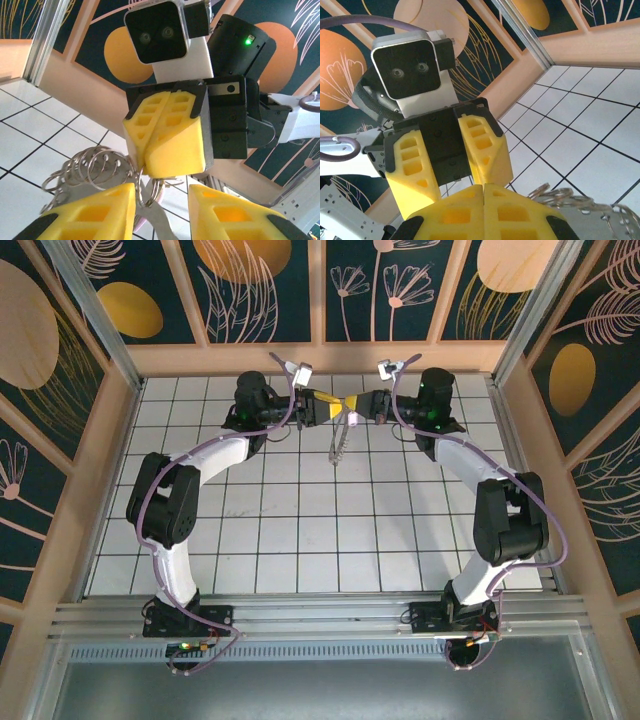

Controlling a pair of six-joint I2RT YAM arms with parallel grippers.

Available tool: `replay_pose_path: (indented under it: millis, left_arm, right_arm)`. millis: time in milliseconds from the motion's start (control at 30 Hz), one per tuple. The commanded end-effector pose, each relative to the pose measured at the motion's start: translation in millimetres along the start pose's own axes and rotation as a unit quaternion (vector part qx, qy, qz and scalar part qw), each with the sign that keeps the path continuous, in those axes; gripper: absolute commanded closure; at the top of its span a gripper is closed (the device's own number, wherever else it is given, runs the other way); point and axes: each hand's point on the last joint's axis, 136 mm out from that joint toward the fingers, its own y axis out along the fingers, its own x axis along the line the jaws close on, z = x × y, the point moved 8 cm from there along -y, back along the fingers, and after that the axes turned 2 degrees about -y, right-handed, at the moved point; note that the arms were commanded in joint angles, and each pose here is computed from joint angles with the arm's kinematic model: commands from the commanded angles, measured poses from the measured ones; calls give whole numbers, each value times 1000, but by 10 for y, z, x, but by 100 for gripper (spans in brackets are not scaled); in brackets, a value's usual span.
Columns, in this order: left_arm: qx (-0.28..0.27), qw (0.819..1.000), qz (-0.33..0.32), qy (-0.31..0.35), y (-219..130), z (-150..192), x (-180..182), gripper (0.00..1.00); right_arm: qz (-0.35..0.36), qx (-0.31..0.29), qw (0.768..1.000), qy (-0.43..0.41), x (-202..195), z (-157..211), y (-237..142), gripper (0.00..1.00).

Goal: Put the keys on the keyring

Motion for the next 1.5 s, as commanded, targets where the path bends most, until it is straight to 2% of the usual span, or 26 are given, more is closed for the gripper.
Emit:
replay_pose_path:
  millis: [0, 200, 400, 600, 633, 733, 900, 1000, 1067, 1267, 1467]
  left_arm:
    - [-2, 1000, 23, 19, 70, -49, -45, 68]
    - [3, 1000, 27, 16, 116, -4, -32, 70]
    - [-3, 999, 31, 18, 141, -13, -49, 77]
    - [-15, 999, 27, 23, 133, -32, -57, 77]
    - [-18, 999, 27, 23, 129, -39, -67, 80]
    - [-25, 999, 26, 26, 123, -46, -73, 100]
    - [-36, 999, 28, 25, 111, -43, -84, 100]
    - [-45, 998, 26, 22, 98, -52, -98, 100]
    - [-52, 998, 24, 21, 87, -54, -109, 100]
    - [-69, 997, 24, 12, 58, -71, -146, 100]
    - [-75, 997, 17, 9, 38, -73, -172, 100]
  right_arm:
    - [-22, -4, 999, -25, 48, -37, 33, 100]
    - [-24, -4, 999, -24, 49, -22, 43, 100]
    - [-25, -2, 999, -23, 48, 3, 57, 100]
    - [-22, 1, 1000, -21, 37, 34, 50, 100]
    - [-21, 1, 1000, -22, 37, 32, 46, 100]
    - [-20, 3, 1000, -21, 32, 48, 44, 100]
    - [-16, -2, 1000, -20, 50, 59, 13, 100]
    - [-7, -18, 1000, -21, 69, 64, -76, 78]
    - [-3, -30, 999, -22, 97, 83, -145, 72]
    - [6, -58, 998, -20, 192, 207, -260, 71]
    - [65, -121, 990, -31, 285, 275, -427, 68]
